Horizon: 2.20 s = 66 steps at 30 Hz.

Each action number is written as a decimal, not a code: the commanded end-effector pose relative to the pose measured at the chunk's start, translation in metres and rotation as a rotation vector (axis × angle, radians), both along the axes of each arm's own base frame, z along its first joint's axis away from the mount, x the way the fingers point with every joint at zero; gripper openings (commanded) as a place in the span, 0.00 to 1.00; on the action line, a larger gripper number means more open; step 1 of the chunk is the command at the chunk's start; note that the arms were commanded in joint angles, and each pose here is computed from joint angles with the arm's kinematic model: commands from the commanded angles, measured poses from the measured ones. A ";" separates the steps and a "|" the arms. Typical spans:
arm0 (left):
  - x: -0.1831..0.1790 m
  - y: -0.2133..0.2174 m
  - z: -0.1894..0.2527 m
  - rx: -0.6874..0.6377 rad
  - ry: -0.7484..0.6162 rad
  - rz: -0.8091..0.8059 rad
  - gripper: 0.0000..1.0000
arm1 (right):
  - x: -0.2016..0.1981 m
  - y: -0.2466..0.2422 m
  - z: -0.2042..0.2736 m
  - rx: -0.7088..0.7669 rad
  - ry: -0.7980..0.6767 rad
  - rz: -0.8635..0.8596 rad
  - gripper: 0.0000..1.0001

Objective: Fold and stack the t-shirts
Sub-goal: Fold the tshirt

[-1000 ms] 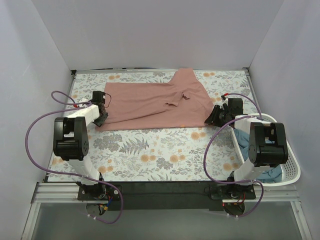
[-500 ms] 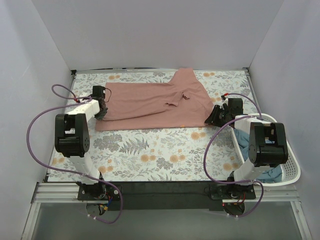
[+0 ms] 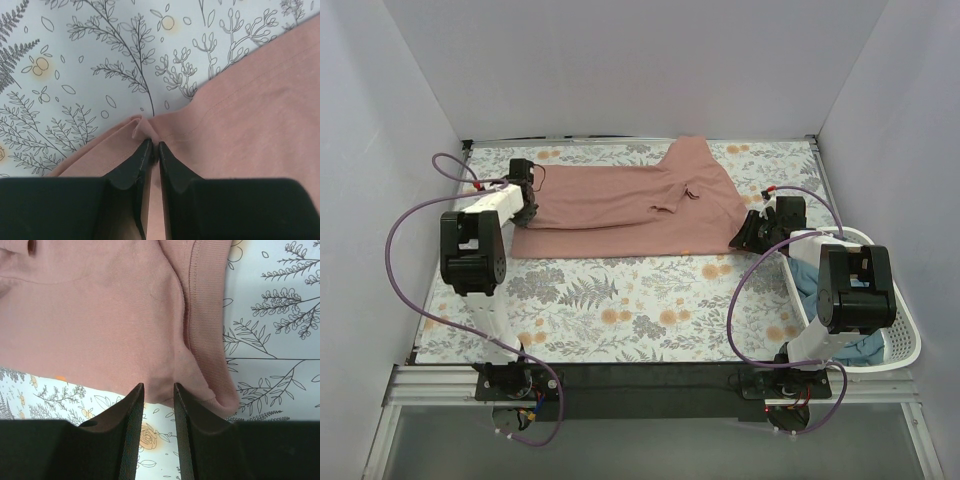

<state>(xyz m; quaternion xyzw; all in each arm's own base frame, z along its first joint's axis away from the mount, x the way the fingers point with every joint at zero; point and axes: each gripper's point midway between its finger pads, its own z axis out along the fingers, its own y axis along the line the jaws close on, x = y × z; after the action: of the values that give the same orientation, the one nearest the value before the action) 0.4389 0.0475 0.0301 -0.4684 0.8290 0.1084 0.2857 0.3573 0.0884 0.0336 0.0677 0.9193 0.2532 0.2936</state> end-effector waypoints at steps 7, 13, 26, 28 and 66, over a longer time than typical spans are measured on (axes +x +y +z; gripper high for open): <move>0.004 0.031 0.008 0.053 0.034 0.093 0.30 | 0.000 -0.001 -0.003 -0.017 -0.001 0.019 0.37; 0.008 0.041 0.029 0.032 -0.031 0.114 0.50 | 0.001 -0.001 -0.001 -0.020 -0.006 0.023 0.37; -0.027 -0.037 0.074 -0.129 -0.207 -0.150 0.75 | 0.009 0.009 0.021 -0.016 -0.068 0.065 0.36; -0.035 -0.051 0.070 -0.165 -0.210 -0.203 0.74 | 0.012 0.013 0.027 -0.016 -0.088 0.077 0.36; -0.169 -0.008 0.054 -0.117 -0.146 -0.101 0.82 | -0.046 0.019 0.080 -0.003 -0.085 0.010 0.38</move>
<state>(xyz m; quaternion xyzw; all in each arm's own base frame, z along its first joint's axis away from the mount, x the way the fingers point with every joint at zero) 0.2494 0.0503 0.0582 -0.4711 0.8338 0.0570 0.2821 0.2816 0.0802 0.0677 0.0687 0.9405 0.1970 0.2683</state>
